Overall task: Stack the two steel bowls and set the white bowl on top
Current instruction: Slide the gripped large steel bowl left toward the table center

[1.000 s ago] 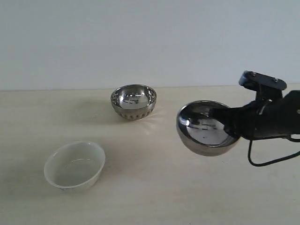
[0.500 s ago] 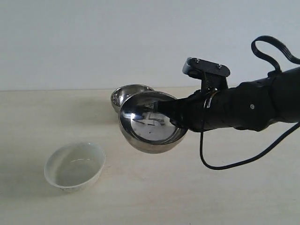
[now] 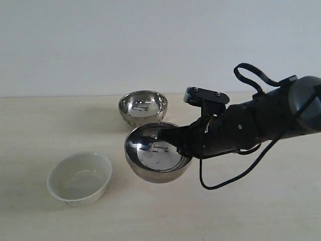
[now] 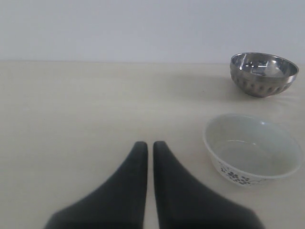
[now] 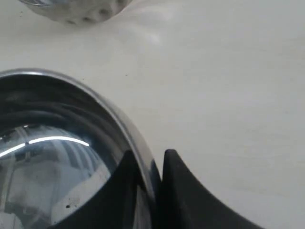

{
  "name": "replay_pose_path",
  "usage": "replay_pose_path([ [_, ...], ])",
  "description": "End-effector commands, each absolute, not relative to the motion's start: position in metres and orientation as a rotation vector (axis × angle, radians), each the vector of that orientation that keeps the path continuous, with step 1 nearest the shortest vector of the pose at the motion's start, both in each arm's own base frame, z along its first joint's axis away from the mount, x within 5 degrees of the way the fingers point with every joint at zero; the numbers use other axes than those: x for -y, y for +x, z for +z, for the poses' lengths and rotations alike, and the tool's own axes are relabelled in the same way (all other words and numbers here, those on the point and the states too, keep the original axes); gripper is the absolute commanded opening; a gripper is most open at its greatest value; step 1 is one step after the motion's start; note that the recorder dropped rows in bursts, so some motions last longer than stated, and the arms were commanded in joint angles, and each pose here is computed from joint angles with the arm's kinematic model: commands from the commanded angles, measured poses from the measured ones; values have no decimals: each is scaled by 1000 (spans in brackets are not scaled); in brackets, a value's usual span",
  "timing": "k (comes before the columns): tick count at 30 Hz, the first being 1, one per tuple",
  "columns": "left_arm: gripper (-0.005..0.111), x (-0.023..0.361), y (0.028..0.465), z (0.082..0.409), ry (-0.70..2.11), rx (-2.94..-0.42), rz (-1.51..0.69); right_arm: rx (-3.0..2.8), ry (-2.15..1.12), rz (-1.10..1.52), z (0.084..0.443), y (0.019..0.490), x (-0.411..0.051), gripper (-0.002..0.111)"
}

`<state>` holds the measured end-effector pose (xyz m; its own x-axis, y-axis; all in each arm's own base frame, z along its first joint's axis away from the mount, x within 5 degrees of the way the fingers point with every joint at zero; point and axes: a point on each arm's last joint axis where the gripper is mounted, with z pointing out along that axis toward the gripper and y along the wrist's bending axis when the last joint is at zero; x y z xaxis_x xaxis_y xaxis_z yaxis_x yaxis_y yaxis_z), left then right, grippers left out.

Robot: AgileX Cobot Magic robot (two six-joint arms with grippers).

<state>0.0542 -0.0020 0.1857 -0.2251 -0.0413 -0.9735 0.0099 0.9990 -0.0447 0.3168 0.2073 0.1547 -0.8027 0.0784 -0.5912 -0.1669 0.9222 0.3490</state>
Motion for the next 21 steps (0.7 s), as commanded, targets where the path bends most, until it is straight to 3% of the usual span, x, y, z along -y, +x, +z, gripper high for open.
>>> replay_pose_path([
  [1, 4, 2, 54, 186, -23, -1790, -54, -2456, -66, 512, 146, 324, -213, 0],
  [21, 4, 2, 54, 186, -23, -1790, -54, -2489, -95, 517, 130, 318, -226, 0],
])
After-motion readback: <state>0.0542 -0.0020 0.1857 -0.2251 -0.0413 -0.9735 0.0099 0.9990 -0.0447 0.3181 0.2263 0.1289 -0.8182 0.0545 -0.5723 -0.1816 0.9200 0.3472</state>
